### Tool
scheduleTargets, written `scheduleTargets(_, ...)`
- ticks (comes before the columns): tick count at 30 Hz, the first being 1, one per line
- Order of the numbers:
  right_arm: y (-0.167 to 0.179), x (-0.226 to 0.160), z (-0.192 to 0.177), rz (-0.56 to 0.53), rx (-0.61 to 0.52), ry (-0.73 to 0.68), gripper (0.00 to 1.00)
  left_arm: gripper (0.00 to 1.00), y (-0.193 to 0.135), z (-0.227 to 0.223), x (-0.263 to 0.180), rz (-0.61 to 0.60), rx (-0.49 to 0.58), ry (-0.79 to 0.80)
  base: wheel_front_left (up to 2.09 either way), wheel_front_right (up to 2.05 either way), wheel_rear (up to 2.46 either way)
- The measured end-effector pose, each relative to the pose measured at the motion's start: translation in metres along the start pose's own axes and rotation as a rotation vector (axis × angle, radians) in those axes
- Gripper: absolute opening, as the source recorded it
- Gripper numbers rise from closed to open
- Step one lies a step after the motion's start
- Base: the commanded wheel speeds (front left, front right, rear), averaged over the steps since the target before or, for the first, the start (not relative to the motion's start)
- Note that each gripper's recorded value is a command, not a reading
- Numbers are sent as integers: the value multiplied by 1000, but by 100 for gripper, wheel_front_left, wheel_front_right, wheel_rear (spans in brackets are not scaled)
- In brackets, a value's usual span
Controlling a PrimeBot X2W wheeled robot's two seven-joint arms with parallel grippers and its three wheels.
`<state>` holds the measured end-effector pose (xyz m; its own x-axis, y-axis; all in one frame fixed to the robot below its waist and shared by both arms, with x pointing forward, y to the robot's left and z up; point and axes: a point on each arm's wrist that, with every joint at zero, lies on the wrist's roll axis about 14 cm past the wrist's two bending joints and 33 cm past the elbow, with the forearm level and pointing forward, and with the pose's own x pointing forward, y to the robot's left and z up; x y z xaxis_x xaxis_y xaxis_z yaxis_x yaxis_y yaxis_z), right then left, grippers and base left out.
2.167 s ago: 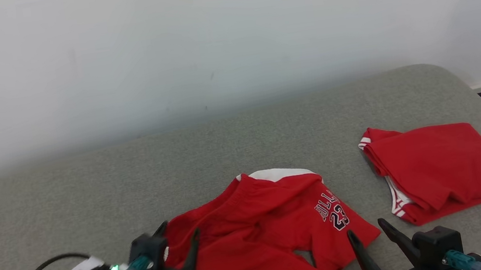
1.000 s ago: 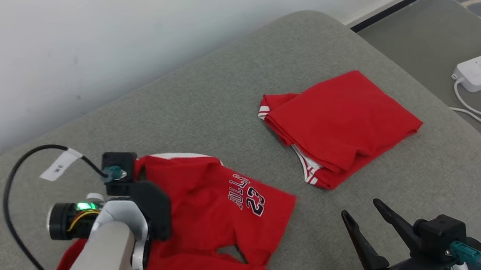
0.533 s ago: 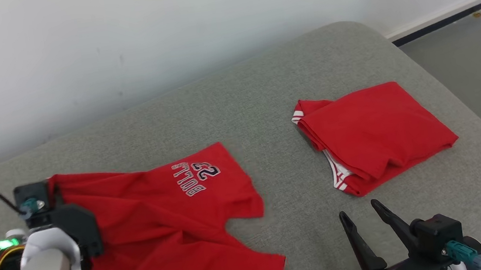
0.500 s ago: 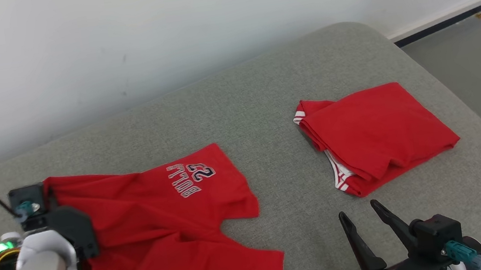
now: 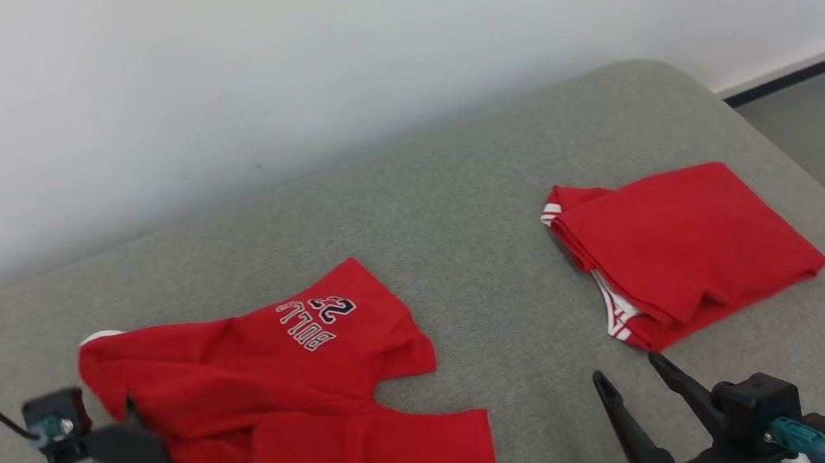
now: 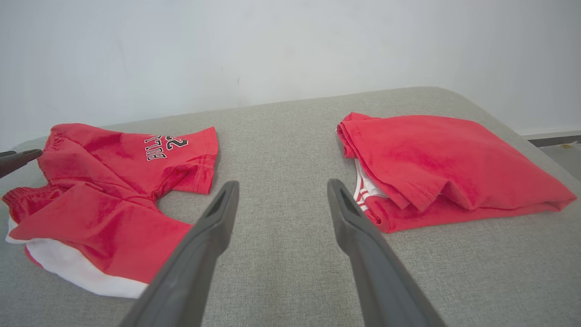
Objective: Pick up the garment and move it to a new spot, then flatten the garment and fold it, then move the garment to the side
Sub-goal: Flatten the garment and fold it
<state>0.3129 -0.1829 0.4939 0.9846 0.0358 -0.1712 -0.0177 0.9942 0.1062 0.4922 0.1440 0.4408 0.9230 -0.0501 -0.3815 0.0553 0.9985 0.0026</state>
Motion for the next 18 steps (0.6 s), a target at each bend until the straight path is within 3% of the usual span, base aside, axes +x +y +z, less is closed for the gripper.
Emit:
scheduleTargets(9, 22, 4, -3, 75, -13, 26, 100, 100, -3, -24, -42, -134, 19, -39, 0, 0, 0)
scheduleTargets(18, 68, 2, -37, 222, -15, 176, 100, 100, -10, -27, -75, -292, 105, -78, 0, 0, 0)
